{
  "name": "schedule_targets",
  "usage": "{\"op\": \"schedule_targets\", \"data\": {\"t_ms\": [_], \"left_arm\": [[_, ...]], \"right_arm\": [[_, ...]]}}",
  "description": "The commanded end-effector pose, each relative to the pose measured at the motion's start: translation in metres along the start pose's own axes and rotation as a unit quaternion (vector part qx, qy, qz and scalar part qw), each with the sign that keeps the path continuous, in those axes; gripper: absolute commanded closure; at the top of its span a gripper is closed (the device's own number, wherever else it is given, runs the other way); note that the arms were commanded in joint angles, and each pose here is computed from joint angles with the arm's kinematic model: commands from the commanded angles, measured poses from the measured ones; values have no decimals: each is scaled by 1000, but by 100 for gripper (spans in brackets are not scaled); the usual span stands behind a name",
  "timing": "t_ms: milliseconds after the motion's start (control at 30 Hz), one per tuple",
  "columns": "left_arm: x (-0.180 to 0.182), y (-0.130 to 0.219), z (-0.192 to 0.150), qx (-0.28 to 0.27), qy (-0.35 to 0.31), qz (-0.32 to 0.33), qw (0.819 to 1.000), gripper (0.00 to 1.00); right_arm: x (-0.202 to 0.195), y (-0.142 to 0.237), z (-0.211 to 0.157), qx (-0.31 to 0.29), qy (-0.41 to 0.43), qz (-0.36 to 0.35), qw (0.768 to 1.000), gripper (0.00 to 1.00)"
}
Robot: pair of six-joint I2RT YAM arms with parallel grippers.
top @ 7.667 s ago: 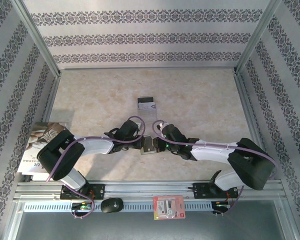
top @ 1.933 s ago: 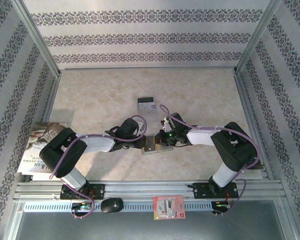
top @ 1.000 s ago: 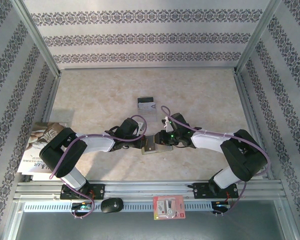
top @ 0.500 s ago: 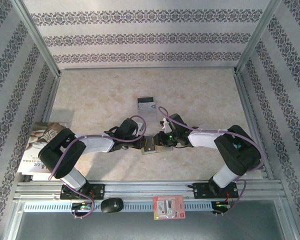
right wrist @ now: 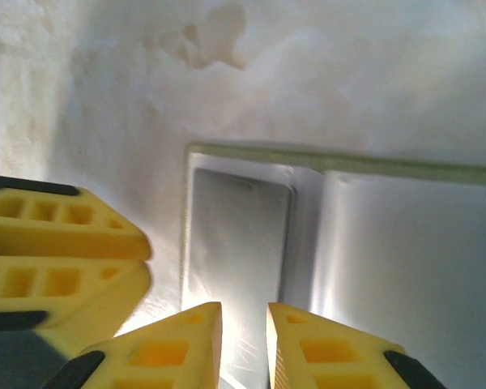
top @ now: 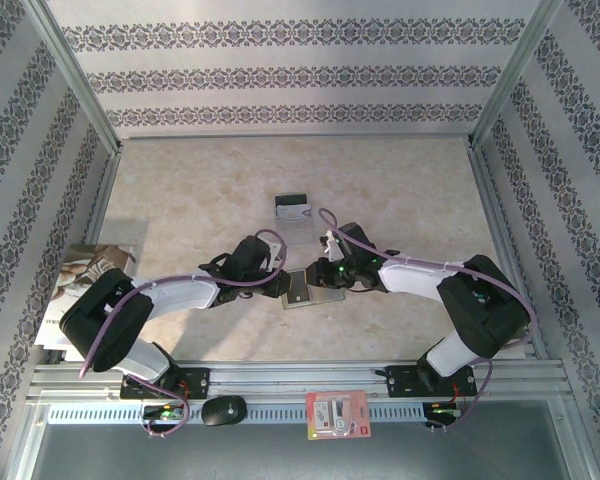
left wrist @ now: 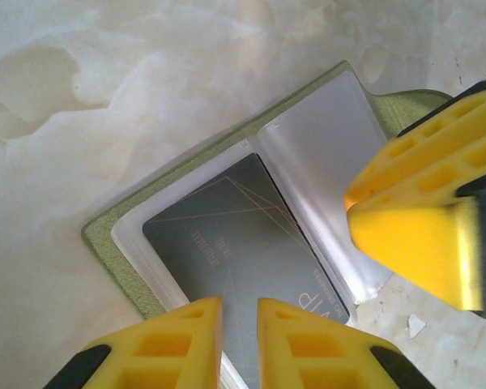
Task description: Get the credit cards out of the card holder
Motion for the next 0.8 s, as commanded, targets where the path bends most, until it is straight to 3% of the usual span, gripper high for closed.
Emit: {"op": "schedule_targets", "data": {"t_ms": [0, 300, 767], "left_arm": [[13, -9, -4, 13, -4, 28, 1000, 83], [34, -24, -27, 43, 8, 54, 998, 89], [39, -27, -34, 52, 13, 55, 997, 93]], "right_arm": [[10, -4, 2, 5, 13, 6, 1000, 78], [-10, -19, -11, 25, -10, -23, 999, 84], [-15, -1, -7, -5, -15, -34, 999, 84]]}}
Point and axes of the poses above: each hand's point on the last joint's axis, 136 mm out from that joint toward the fingers, its own y axis back along the fingers, its own x axis along the line the jaws close on, z = x × y, the point moved 1 cm from there along y, back along the fingers, and after that the axes turned 4 degrees about y, right-handed, at the moved point
